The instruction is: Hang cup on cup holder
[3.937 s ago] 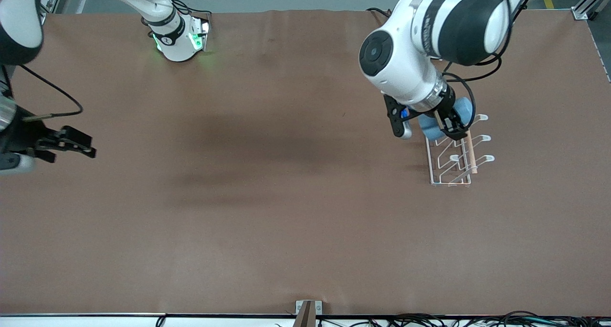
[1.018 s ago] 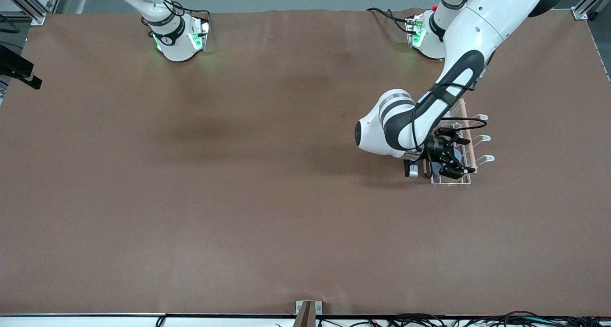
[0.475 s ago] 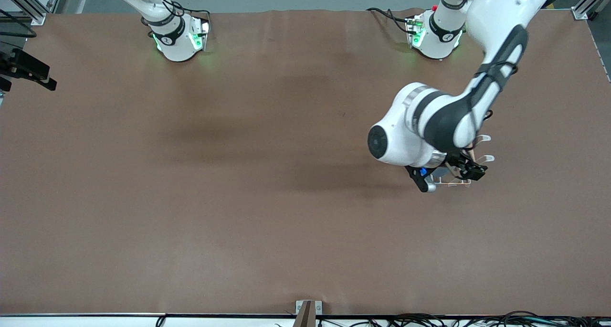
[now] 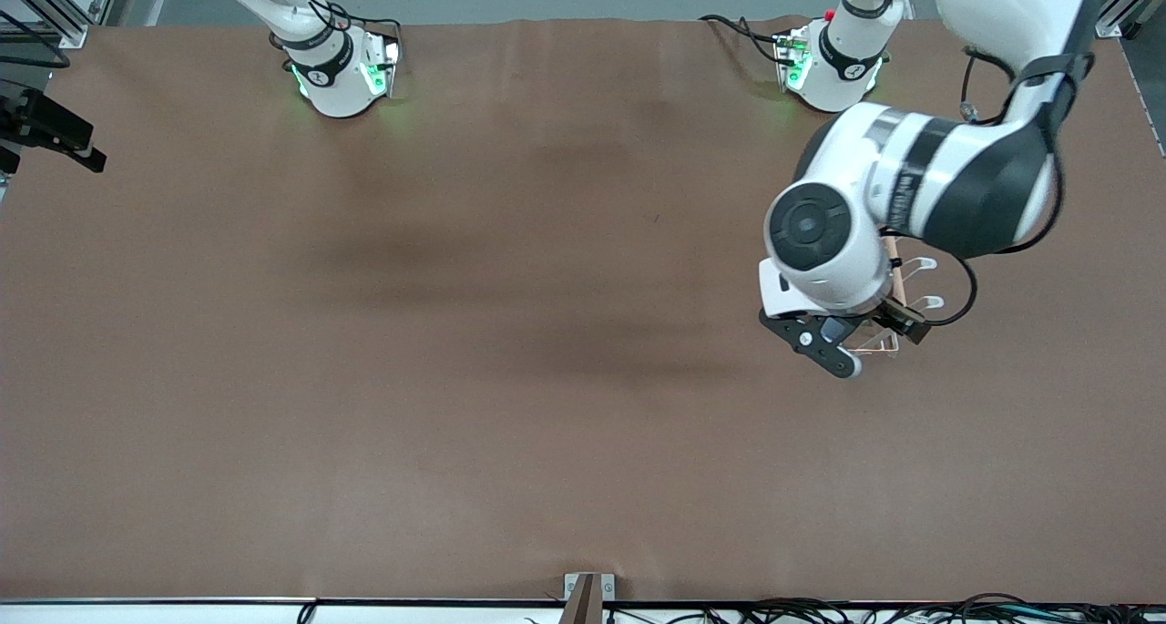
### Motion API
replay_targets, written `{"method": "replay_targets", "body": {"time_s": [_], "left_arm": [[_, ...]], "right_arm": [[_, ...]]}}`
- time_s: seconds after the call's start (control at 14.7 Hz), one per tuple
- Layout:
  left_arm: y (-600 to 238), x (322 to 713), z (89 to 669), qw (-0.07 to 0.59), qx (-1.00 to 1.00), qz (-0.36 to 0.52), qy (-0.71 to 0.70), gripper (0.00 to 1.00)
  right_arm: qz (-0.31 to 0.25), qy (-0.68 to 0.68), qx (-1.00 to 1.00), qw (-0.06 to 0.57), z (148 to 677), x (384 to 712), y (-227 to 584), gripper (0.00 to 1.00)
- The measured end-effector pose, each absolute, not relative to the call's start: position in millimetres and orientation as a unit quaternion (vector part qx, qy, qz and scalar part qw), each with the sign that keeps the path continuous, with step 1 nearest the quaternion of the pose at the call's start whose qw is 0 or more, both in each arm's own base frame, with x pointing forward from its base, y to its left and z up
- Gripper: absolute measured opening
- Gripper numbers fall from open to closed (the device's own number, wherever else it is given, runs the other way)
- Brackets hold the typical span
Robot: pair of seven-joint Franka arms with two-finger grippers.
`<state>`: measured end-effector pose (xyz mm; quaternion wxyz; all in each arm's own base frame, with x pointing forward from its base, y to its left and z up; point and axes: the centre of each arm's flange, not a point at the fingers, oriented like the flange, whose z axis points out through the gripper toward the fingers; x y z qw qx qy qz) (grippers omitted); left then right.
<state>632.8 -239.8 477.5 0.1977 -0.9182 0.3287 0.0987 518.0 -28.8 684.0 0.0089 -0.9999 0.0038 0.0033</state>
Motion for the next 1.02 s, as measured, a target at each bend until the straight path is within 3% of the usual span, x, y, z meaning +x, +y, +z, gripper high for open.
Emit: {"method": "replay_targets", "body": {"time_s": [0.34, 0.61, 1.02], "left_arm": [[-214.1, 639.8, 531.4, 0.155, -0.942, 0.032, 0.297, 1.00], [-207.3, 624.0, 585.4, 0.164, -0.946, -0.008, 0.279, 1.00], [-168.5, 592.9, 659.8, 0.099, -0.975, -0.045, 0.196, 1.00]], "right_arm": [[-0.005, 0.005, -1.000, 0.008, 686.6, 518.5, -29.7, 1.00], [-0.005, 0.005, -1.000, 0.008, 685.1, 519.2, -29.7, 1.00], [-0.004, 0.005, -1.000, 0.008, 682.6, 519.7, -30.1, 1.00]]}}
